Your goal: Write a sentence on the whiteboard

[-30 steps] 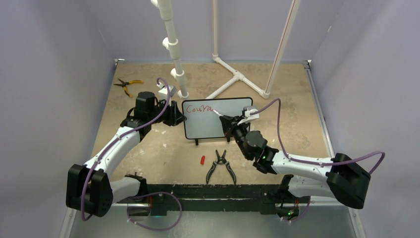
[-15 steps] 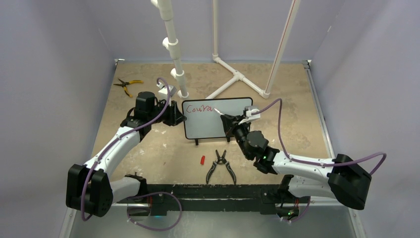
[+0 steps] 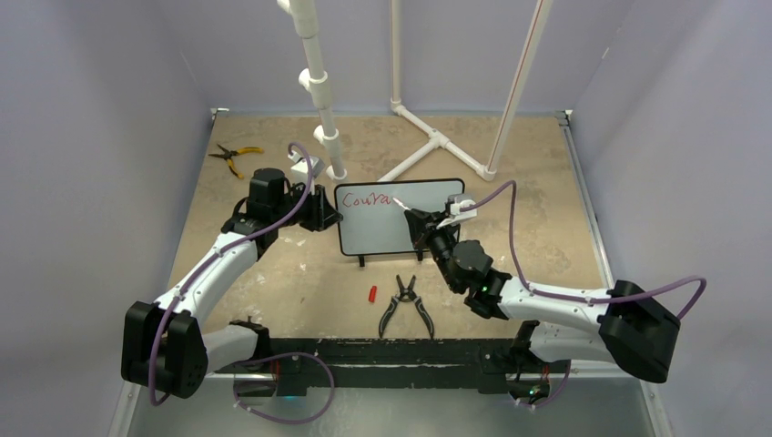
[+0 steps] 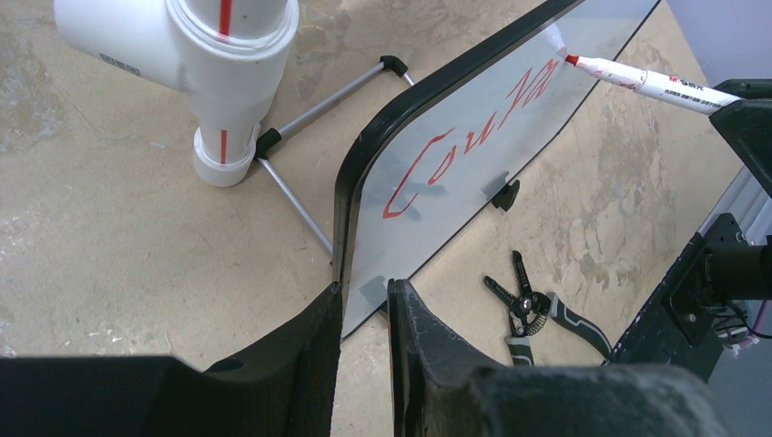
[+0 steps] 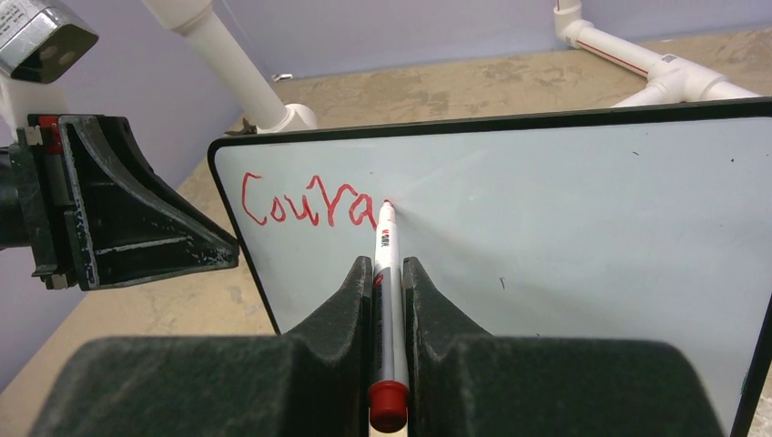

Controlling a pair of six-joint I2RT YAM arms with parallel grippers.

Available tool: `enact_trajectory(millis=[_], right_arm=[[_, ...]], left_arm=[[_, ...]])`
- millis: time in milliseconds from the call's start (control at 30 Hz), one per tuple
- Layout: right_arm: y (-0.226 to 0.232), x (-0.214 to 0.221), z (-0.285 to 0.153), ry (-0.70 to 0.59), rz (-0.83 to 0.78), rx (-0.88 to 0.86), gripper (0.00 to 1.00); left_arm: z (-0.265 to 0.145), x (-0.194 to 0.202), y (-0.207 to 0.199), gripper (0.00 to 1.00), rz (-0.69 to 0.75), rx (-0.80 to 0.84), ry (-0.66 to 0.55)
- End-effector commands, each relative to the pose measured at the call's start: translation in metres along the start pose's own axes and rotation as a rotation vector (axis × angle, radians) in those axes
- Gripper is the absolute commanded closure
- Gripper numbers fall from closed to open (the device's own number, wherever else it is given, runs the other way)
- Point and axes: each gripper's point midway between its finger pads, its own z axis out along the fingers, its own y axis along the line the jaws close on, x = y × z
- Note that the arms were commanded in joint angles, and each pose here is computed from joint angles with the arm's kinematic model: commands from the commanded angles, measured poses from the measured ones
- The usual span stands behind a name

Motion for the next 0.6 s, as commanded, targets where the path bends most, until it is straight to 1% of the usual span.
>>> enact_trajectory(millis=[0, 567], right_arm=[[0.007, -0.019, 0.007, -0.058, 0.011, -0.008, 1.00], [-0.008, 0.008, -0.003, 0.028, -0.020, 0.020, 1.00]], left_arm=[[-0.001, -0.004, 0.002, 0.76, 0.021, -0.001, -0.015], [-0.001, -0.004, 0.002, 0.76, 0.021, -0.001, -0.015]])
